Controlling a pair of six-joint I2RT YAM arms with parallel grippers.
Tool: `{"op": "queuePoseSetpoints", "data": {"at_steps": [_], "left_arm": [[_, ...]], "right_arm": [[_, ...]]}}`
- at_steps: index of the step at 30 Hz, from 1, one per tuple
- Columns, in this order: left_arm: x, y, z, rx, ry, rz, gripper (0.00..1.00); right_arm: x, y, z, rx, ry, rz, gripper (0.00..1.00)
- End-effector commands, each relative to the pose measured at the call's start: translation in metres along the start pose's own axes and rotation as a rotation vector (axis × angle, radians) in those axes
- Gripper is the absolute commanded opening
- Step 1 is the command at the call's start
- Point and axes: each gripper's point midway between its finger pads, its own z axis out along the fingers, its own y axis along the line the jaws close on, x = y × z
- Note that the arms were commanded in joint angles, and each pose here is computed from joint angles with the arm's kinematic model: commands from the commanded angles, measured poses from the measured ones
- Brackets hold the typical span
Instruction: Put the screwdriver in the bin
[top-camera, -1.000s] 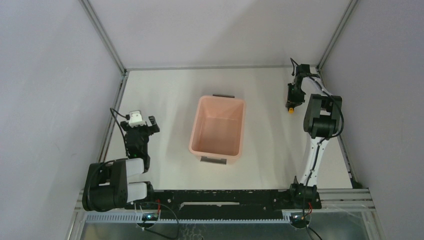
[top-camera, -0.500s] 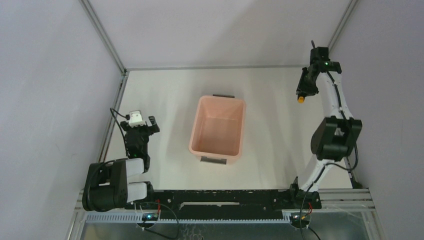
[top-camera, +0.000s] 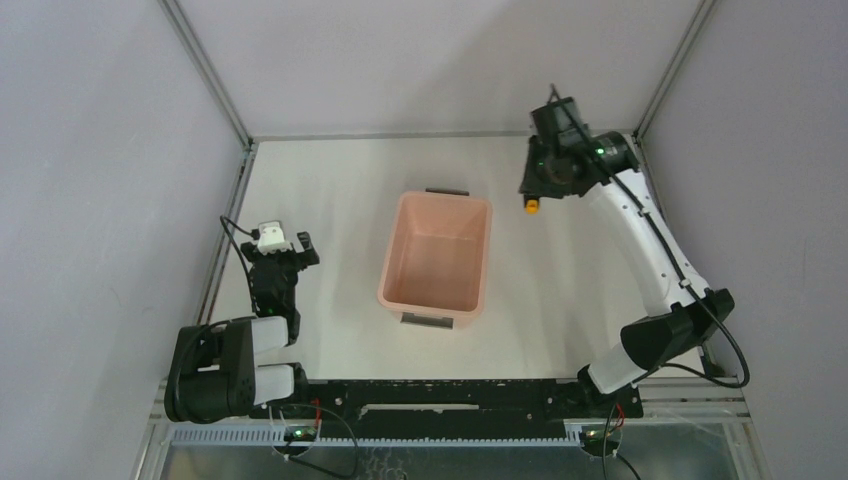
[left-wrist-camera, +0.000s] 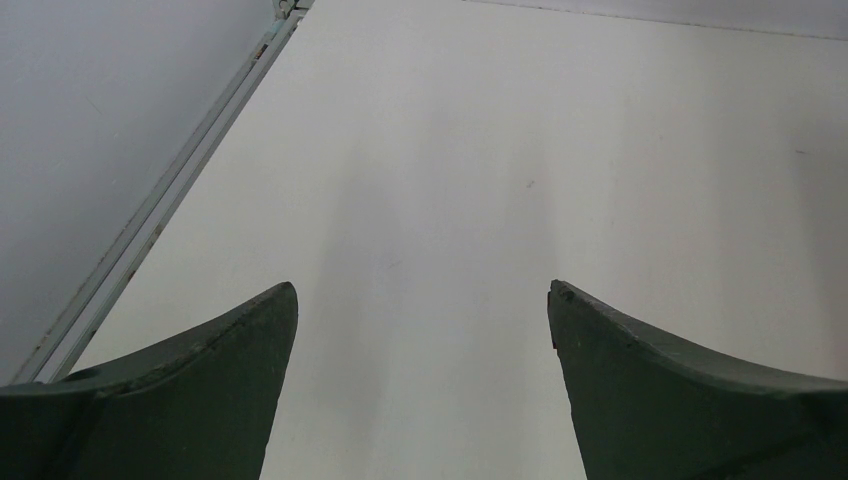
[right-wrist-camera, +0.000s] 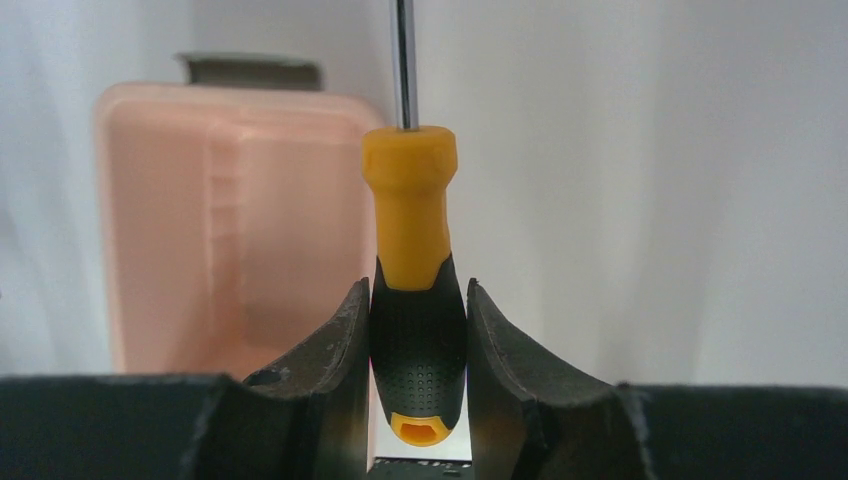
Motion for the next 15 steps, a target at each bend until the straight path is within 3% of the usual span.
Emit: {"op": "queuePoseSetpoints", "data": {"at_steps": [1, 8, 15], "left_arm": [[-0.025, -0.003, 0.009, 0.002, -0.071, -0.006, 1.00], [-0.025, -0.003, 0.009, 0.002, -0.071, -0.006, 1.00], [-0.026, -0.002, 0.009, 0.000, -0.073, -0.006, 1.00]], "right_arm": [[-0.009, 0.045, -0.025, -0.005, -0.110, 0.022, 0.00], [0.025, 0.115, -0.001, -0.030, -0.148, 0.046, 0.00], [0.096, 0.159, 0.066, -0.081, -0.013, 0.063, 0.00]]}}
